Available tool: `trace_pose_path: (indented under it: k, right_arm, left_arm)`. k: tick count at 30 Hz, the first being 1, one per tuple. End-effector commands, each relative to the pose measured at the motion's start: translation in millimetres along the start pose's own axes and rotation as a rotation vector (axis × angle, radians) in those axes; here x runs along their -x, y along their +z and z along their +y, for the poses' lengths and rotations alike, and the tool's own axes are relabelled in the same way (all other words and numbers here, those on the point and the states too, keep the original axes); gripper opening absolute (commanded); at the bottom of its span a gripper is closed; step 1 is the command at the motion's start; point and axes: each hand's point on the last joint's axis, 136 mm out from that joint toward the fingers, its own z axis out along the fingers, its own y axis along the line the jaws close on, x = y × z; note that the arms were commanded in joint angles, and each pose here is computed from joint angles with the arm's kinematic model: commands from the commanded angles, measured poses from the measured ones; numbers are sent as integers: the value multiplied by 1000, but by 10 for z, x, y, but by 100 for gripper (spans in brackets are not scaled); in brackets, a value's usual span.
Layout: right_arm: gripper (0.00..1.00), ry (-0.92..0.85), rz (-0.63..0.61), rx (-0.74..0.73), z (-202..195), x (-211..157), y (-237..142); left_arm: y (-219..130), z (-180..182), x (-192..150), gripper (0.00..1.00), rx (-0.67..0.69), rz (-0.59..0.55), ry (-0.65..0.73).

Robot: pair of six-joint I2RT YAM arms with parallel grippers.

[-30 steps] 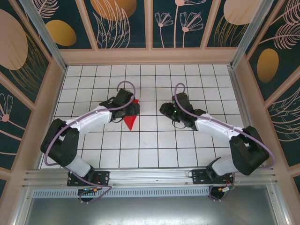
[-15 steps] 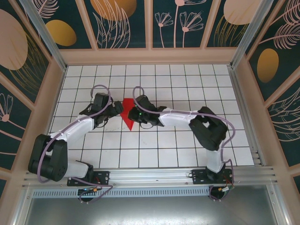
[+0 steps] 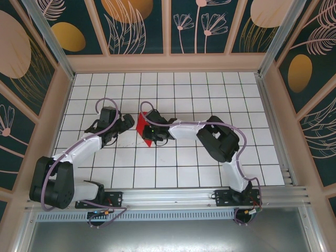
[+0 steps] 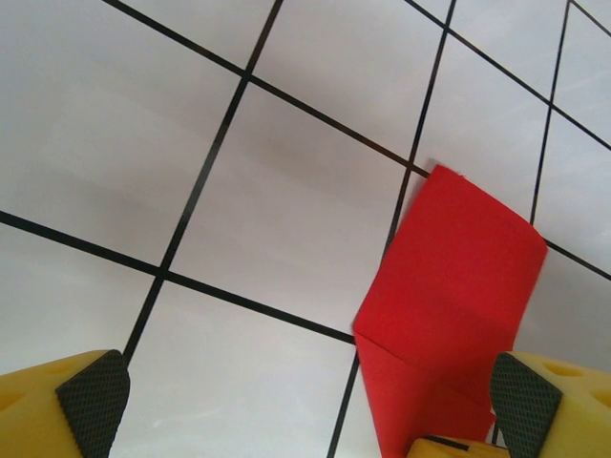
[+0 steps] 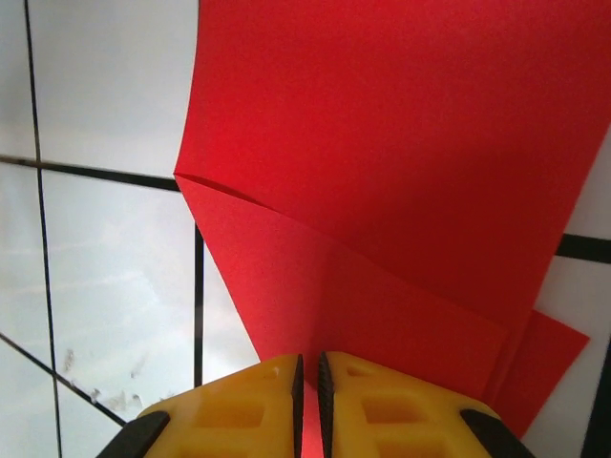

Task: Fold a paper plane with a square sheet of paper (pick it up from the middle)
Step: Move the paper to the center of the table.

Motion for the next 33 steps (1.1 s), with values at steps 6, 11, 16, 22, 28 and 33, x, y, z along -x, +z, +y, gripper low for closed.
trace_pose_path:
  k: [6,11,16,22,28,33]
  right_arm:
    - [16,-380,215,-120,-760,-614,-467]
    - [17,-495,159,-65,-617,-577,-785]
    - [23,-264,-72,-4,-240,-142,-1173]
    - [39,189,-225,-11,-406,-96,-1233]
    - [40,312,-217,50,-299,-194,-1045]
    - [38,321,-207,12,-407,-204,-862]
  left_arm:
    - [-17,-179,-97,99,-120,50,27]
    - [-21,-305,-188,99,-207,89,32]
    - [-25,-386,-312,98,-273,143,30]
    - [-64,-437,-487,98,-346,199,5]
    - [-123,-516,-578,99,-405,228,-15]
    - [-143,-600,-649,99,-437,254,-17]
